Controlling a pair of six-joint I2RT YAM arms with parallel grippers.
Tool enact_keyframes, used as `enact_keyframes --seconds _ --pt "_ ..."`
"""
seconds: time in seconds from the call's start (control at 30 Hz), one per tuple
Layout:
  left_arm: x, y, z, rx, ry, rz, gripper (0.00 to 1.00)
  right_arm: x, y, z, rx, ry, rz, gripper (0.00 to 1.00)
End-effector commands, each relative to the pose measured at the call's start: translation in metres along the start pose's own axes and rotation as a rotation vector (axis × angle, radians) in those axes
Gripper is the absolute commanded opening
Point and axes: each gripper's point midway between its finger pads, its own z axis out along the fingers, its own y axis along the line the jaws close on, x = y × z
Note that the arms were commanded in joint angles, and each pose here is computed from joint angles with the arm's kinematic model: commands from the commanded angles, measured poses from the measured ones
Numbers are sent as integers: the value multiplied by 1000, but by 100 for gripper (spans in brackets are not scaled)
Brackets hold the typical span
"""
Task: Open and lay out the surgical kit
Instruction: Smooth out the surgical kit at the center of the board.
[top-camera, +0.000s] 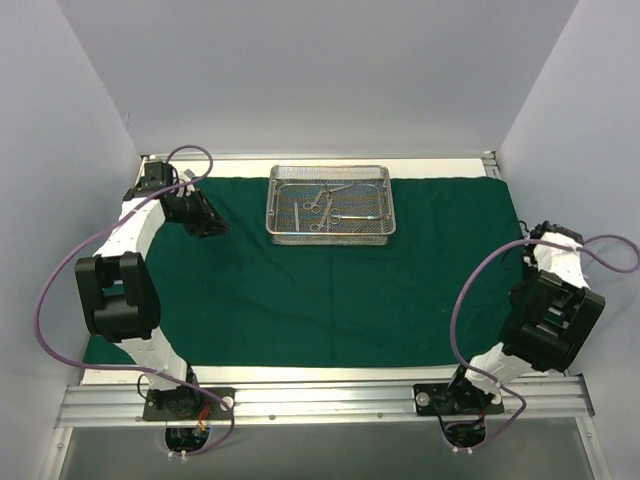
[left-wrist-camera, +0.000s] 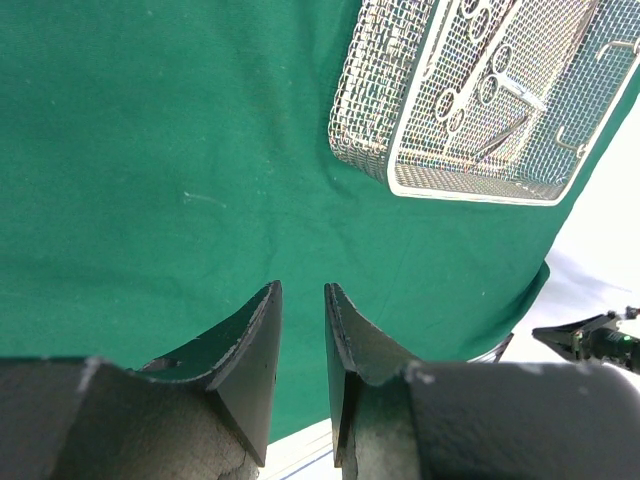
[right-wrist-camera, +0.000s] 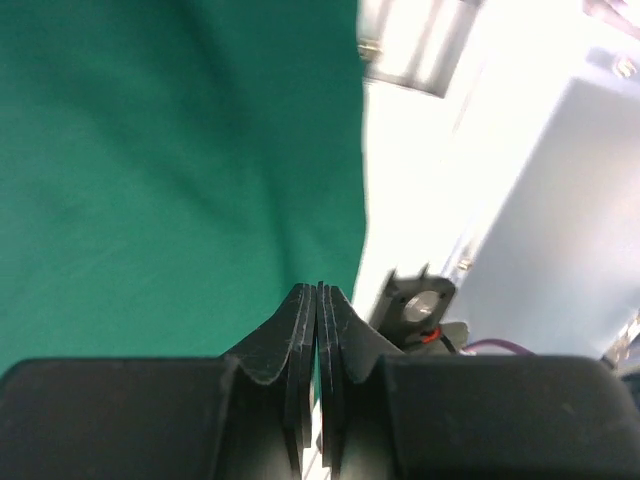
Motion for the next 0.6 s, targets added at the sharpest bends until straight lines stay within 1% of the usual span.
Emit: enact_keyframes --seconds 0.0,0.03,0.1,0.13,0.2,0.23,0.27,0.33,0.37,0.4,0.43,0.47,0.5,0.57 --pt "-13 -12 -8 39 -45 32 33 -11 40 -29 -120 -64 -135 0" --pt "-13 -11 -7 38 -44 33 33 -27 62 -46 -198 -130 -141 0" --pt "-12 -8 -5 32 -38 30 33 -41 94 -60 -263 -201 -198 0" --pt "-12 -6 -3 27 -35 28 33 -55 111 -78 -327 -238 -199 0" --pt "-9 -5 -3 24 -29 24 33 -69 136 -86 -351 -278 -235 0" --pt "-8 -3 -2 20 -28 19 33 -72 149 -95 -362 -313 -259 0" --pt "-7 -3 -2 19 -29 18 33 -83 162 -110 -394 -360 -262 0" --pt "-4 -1 -1 21 -21 7 33 -90 188 -108 -404 -380 -278 0" --pt "-4 -1 -1 21 -19 4 33 -102 197 -117 -420 -408 -255 0" --pt "-3 0 0 21 -18 3 33 -105 211 -105 -400 -394 -262 0" --pt "-4 0 -1 19 -22 7 33 -109 219 -105 -406 -394 -258 0" --pt "-4 1 0 13 -24 4 33 -121 230 -117 -432 -425 -238 0" --pt "-5 0 0 14 -30 9 34 -124 246 -111 -441 -430 -249 0" --pt "-7 2 3 9 -29 -2 35 -130 267 -116 -468 -462 -272 0"
